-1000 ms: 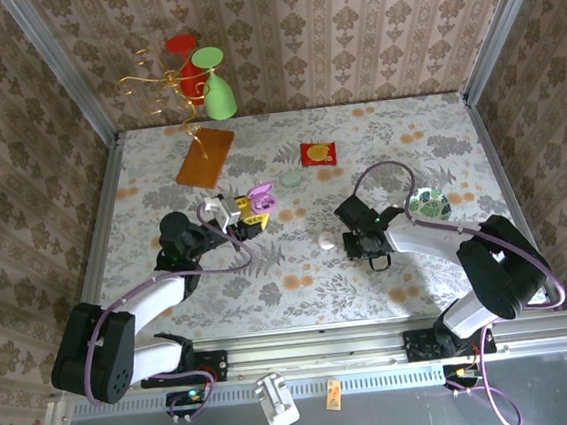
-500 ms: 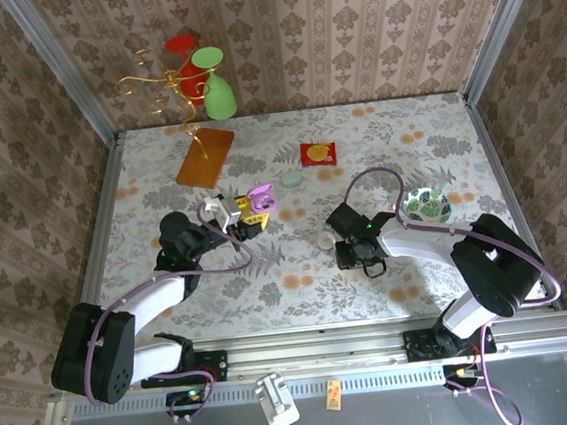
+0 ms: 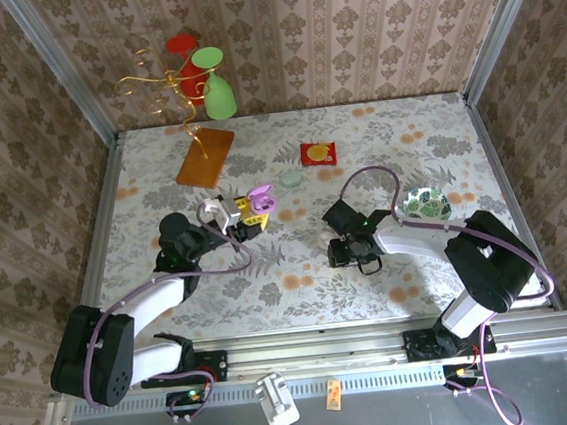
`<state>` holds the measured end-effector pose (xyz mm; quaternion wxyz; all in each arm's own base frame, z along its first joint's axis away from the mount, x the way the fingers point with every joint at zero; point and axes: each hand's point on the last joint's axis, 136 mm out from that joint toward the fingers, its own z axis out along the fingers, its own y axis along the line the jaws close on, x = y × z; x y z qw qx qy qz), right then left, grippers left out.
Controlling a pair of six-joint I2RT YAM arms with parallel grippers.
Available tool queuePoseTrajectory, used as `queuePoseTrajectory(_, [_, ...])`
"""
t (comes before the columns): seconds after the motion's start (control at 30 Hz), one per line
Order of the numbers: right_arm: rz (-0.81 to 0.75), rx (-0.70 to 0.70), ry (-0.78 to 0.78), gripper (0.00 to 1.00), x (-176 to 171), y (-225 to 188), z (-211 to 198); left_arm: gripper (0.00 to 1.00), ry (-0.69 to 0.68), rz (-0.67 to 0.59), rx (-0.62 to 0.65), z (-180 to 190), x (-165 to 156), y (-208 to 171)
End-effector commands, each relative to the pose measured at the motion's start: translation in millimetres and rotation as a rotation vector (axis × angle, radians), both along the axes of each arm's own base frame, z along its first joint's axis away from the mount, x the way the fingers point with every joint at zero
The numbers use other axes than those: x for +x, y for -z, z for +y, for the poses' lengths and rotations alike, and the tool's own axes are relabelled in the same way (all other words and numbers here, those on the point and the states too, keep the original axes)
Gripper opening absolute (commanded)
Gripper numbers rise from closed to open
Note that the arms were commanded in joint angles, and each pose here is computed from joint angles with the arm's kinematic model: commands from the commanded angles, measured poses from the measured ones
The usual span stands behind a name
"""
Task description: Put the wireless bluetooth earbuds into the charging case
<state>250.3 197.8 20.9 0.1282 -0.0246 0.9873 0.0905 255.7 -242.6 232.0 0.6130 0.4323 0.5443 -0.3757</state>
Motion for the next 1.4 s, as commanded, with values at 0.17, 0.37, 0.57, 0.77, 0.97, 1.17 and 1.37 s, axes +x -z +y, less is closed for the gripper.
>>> queuePoseTrajectory(0.17, [0.012,0.016,-0.159,0.46,-3,-4,29,0.26,-0.006,-0.033,0.007,3,-1,-4])
queuePoseTrajectory(0.37, [-0.004,0.049,-0.183,0.45,-6,-16,40,0.26,-0.005,-0.037,0.009,2,0,-6])
queuePoseTrajectory(0.57, [-0.115,0.094,-0.036,0.45,0,-39,25,0.26,-0.004,-0.039,0.007,2,0,-7])
queuePoseTrajectory(0.77, [-0.166,0.221,0.229,0.45,-1,-49,-5,0.26,-0.002,-0.038,0.011,1,1,-7])
queuePoseTrajectory(0.97, [-0.112,0.369,0.385,0.42,-5,-37,-16,0.26,0.000,-0.036,0.011,0,1,-6])
queuePoseTrajectory(1.17, [-0.048,0.420,0.397,0.40,-6,-27,-9,0.26,0.001,-0.035,0.010,0,1,-7])
queuePoseTrajectory(1.37, [-0.006,0.401,0.399,0.41,-7,-17,-8,0.26,0.000,-0.030,0.012,0,0,-6])
